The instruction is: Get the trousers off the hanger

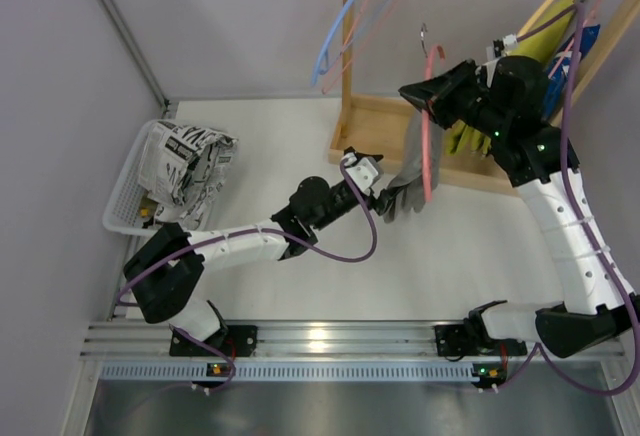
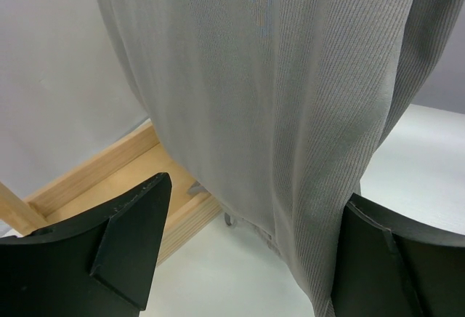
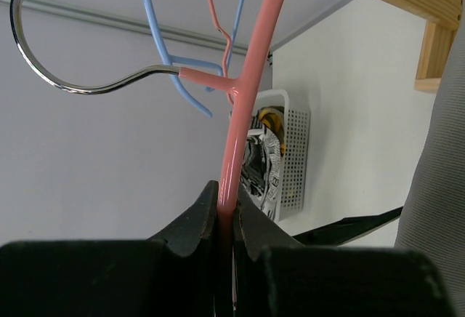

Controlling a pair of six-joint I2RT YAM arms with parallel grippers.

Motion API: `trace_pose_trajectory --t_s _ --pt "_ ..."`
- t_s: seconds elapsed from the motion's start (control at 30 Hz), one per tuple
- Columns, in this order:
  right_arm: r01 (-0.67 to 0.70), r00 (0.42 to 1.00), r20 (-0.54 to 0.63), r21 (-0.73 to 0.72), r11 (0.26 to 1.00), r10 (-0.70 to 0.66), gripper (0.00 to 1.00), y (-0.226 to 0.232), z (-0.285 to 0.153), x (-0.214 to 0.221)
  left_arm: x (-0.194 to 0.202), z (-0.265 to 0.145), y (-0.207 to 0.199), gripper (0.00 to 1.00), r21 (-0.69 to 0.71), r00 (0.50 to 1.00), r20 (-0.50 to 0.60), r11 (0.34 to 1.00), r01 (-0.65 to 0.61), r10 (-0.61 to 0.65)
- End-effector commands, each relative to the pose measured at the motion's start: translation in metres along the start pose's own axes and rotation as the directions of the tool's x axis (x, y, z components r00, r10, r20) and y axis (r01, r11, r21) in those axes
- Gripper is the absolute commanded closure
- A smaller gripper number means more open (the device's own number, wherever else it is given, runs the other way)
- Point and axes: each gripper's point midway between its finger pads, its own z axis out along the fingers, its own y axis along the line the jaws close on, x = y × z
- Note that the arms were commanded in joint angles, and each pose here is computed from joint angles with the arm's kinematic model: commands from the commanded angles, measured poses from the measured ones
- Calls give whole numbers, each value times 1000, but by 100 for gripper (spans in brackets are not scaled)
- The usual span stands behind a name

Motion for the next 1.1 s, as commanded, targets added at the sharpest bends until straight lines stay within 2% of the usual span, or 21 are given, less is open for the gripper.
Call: trace_pose_trajectory --t_s 0.0,0.17,0.47,0.53,0.6,0.63,0.7,0.73,0.77,0.83,0.9,0.97,1.07 --pt "59 997 55 -204 977 -49 100 55 -22 -9 -24 6 10 18 -43 997 71 998 -39 42" --pt "49 999 33 -211 976 -43 100 56 -19 -2 -25 15 10 20 -45 994 74 996 -71 75" --pt "29 999 25 -223 974 -24 100 60 -16 -1 -23 25 3 19 -32 995 77 998 -57 60" --pt "31 999 25 -233 972 -26 100 62 -19 -1 -16 28 16 23 -103 996 53 993 -62 68" --pt "38 999 26 -234 971 -33 100 62 -20 -1 -19 31 20 32 -121 995 55 990 -71 78" --pt "45 999 27 -233 971 -40 100 61 -20 0 -22 32 22 51 -125 995 62 989 -74 82" --pt "60 998 38 -224 973 -53 100 59 -21 -1 -29 32 32 73 -148 994 72 986 -72 83" --pt "67 997 43 -224 972 -59 100 58 -23 -2 -33 32 36 91 -160 993 74 984 -76 88" --pt "73 997 46 -221 973 -64 100 57 -22 -3 -37 31 39 97 -166 992 79 983 -81 95" --pt "89 995 60 -213 973 -78 100 54 -24 -4 -49 22 39 100 -158 989 101 984 -87 104" --pt "105 993 68 -196 975 -93 100 47 -21 -5 -69 11 30 100 -105 984 143 990 -95 109" --pt "120 991 89 -184 976 -105 100 41 -24 -9 -73 0 20 100 -48 984 145 994 -102 108" --pt "133 988 99 -162 978 -118 100 27 -24 -10 -103 -13 26 100 -72 980 175 994 -81 93"
